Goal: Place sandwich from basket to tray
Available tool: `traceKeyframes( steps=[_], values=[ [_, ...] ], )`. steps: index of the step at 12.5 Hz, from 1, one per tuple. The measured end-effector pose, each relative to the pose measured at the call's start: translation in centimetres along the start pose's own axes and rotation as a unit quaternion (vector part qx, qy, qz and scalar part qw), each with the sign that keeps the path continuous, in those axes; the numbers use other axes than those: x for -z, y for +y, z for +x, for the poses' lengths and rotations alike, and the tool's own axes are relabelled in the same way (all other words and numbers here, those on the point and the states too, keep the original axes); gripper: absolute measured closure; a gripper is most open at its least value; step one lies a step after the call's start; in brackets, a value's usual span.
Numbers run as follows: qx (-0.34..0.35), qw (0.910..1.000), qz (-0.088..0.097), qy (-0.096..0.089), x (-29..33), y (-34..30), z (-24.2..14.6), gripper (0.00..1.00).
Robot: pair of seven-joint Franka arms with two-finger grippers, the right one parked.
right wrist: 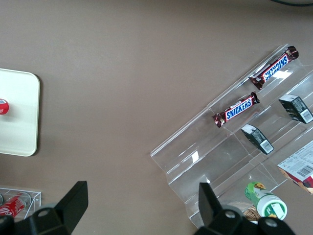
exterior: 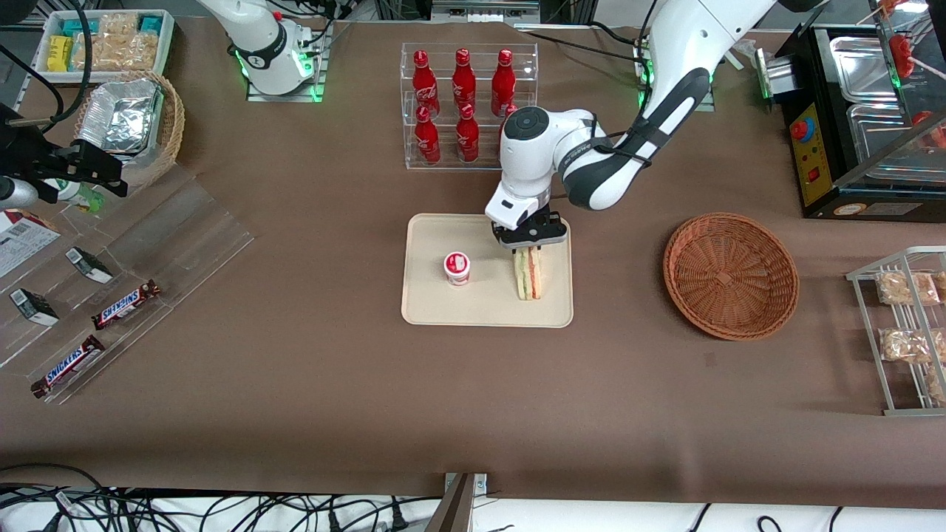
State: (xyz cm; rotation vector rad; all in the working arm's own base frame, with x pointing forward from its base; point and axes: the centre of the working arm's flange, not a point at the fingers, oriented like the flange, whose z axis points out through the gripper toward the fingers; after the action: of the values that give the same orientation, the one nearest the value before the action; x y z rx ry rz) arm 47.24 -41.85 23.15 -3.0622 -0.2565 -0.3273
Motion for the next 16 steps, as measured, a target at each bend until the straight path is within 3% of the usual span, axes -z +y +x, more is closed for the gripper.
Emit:
traceKeyframes(
  steps=[3, 6, 12, 16],
  values=[
    [0.01, 0.9999, -0.005, 0.006, 0.5, 0.0, 1.1, 0.01],
    [0.031, 0.9993, -0.015, 0.017, 2.2, 0.4, 2.8, 0.0],
    [0.113, 0.9936, 0.009, -0.006, 11.2, 1.1, 7.5, 0.0],
    [0.097, 0.9927, 0.024, -0.067, 16.9, -2.3, 13.8, 0.0]
  ],
)
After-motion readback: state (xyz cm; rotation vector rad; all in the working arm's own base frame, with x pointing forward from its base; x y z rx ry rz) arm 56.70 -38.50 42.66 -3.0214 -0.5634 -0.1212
